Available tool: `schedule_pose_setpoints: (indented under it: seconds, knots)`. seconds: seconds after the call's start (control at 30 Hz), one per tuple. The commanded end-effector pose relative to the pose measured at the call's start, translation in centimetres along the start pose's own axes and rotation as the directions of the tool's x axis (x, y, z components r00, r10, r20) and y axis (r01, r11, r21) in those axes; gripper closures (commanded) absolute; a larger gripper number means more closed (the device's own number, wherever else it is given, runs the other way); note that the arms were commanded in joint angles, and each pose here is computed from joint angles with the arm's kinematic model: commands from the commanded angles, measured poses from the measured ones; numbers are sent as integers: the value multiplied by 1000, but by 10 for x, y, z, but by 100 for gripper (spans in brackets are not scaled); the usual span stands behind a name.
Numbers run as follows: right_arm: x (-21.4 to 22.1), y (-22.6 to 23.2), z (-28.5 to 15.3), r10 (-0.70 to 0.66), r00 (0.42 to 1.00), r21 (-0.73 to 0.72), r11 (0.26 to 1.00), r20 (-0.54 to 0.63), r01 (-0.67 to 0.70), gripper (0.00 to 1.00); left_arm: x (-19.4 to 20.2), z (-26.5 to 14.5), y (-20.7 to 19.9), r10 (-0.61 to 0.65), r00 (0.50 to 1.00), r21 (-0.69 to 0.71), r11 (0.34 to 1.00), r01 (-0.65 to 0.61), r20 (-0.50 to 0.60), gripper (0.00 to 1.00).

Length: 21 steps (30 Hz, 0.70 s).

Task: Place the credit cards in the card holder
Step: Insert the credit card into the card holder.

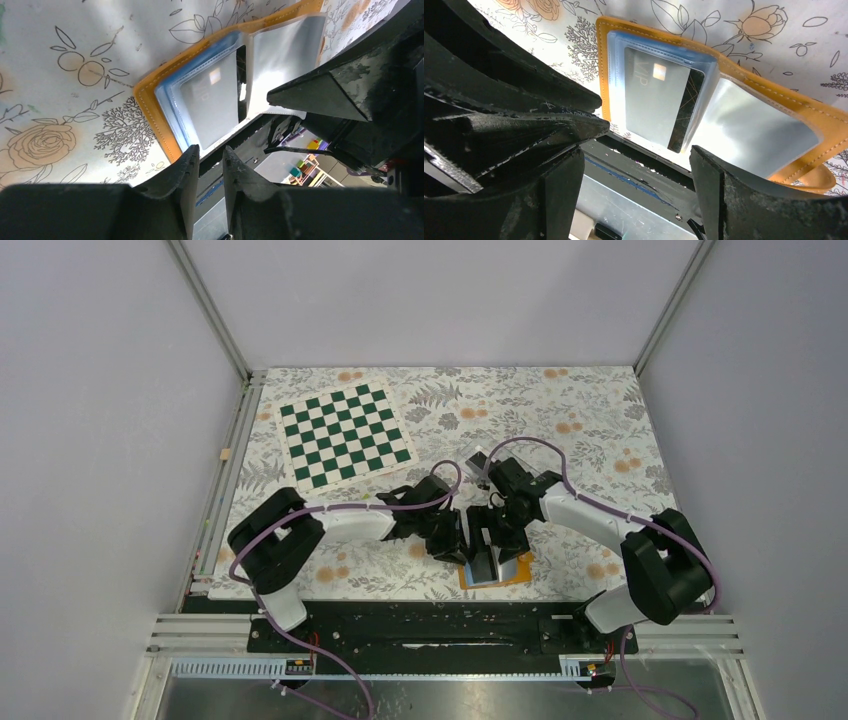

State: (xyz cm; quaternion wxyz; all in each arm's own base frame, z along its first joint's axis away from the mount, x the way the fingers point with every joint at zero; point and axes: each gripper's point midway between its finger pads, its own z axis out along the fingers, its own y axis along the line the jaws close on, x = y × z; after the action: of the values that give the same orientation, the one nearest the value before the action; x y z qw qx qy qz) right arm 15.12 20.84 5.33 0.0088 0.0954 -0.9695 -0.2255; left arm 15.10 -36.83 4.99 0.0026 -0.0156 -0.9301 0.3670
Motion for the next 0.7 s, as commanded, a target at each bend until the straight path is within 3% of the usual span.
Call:
schedule_pose_setpoints:
  seconds: [0.0,0.23,0.5,0.67]
  knots:
    - [3,-3,4,-12,1000,13,1000,-6,12,18,-12,-1,-11,6,998,36,999,-8,56,76]
    - [4,-12,21,8,999,32,999,-34,-6,33,-7,2,27,-11,1000,-178,984,13,15,84]
    - [3,-19,29,4,998,64,998,-58,-1,36,-1,15,33,-21,999,-195,981,13,-34,88]
    - [3,-3,31,1,998,-9,1000,-67,-1,51,-3,16,29,-11,999,-187,982,4,-33,91]
